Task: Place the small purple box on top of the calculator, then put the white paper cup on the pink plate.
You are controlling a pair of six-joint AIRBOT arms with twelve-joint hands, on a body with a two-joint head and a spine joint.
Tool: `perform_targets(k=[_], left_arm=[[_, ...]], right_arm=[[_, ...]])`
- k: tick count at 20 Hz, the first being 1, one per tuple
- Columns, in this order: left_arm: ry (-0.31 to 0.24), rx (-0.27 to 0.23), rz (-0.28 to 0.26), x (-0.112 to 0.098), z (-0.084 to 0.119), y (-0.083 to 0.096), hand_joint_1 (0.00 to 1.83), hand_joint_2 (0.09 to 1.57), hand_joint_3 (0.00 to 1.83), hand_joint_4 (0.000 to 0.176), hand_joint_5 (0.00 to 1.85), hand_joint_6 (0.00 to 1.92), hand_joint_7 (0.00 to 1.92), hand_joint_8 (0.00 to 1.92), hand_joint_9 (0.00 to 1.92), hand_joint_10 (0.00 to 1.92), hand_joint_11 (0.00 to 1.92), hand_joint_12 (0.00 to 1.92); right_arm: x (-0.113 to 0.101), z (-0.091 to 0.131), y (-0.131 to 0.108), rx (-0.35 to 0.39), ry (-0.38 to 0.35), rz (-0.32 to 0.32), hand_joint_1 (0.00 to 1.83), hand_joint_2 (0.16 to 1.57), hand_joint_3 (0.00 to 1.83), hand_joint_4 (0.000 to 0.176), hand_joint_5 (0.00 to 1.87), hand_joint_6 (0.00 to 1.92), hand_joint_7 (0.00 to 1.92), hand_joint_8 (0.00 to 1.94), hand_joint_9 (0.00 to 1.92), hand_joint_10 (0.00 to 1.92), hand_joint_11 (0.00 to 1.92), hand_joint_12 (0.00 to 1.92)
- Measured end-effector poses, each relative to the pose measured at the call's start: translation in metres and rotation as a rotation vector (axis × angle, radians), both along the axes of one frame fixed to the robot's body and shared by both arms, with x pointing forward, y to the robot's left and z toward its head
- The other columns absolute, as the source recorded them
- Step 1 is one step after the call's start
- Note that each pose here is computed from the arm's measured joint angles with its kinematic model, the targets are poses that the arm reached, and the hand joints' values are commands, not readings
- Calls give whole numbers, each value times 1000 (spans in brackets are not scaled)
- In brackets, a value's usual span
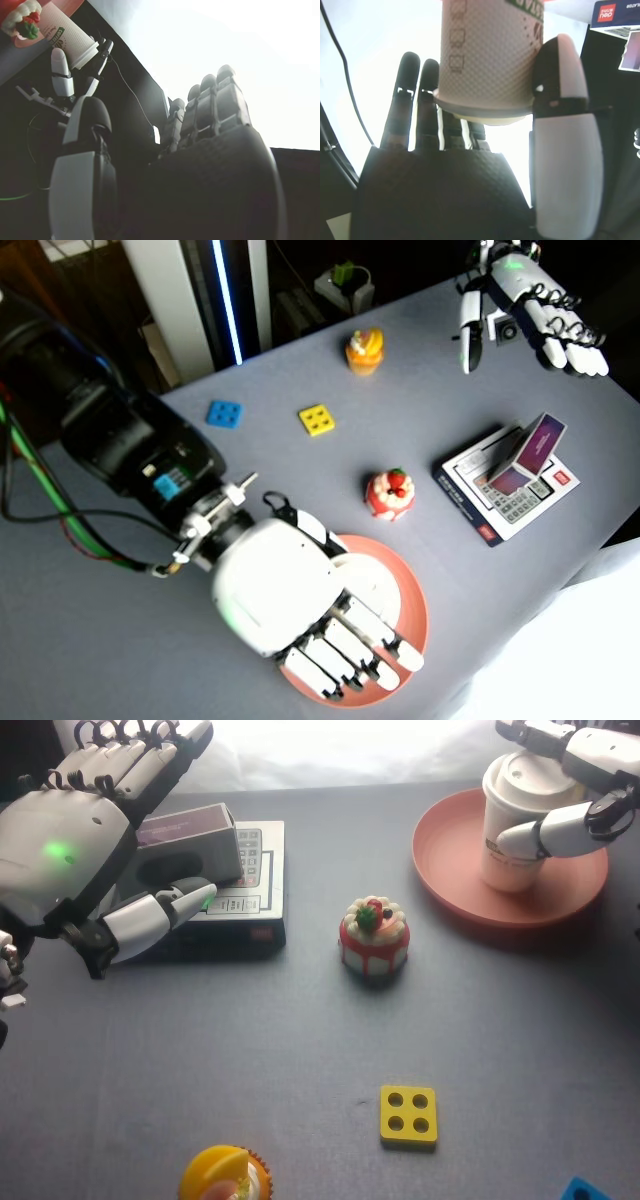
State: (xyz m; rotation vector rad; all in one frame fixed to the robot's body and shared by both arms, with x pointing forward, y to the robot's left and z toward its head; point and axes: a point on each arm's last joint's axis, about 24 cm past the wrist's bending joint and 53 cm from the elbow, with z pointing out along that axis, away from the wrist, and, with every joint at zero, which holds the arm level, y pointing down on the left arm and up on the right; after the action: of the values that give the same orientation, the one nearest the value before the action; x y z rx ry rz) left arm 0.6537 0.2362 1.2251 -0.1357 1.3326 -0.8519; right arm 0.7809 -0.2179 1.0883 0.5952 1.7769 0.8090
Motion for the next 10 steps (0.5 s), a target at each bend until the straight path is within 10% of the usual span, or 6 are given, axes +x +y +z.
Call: perform_targets(k=[2,6,10], left_arm=[[2,0,1,0,-1,0,780,1223,1,83,0,0,0,0,0,0,0,0],[3,-4,0,0,0,1,770,1200,0,93,3,1,0,0,0,0,0,0],[7,-3,6,0,-2,3,736,1166,0,76,8,3,0,0,0,0,0,0]], right_arm=[[0,0,0,-4,-1,1,778,992,0,141,0,0,0,0,0,0,0,9],[-1,0,2,-22,-5,10,748,961,0,134,0,0,0,0,0,0,0,0],[-8,1,11,-19,-10,29,629,933,0,176,0,0,0,0,0,0,0,0]])
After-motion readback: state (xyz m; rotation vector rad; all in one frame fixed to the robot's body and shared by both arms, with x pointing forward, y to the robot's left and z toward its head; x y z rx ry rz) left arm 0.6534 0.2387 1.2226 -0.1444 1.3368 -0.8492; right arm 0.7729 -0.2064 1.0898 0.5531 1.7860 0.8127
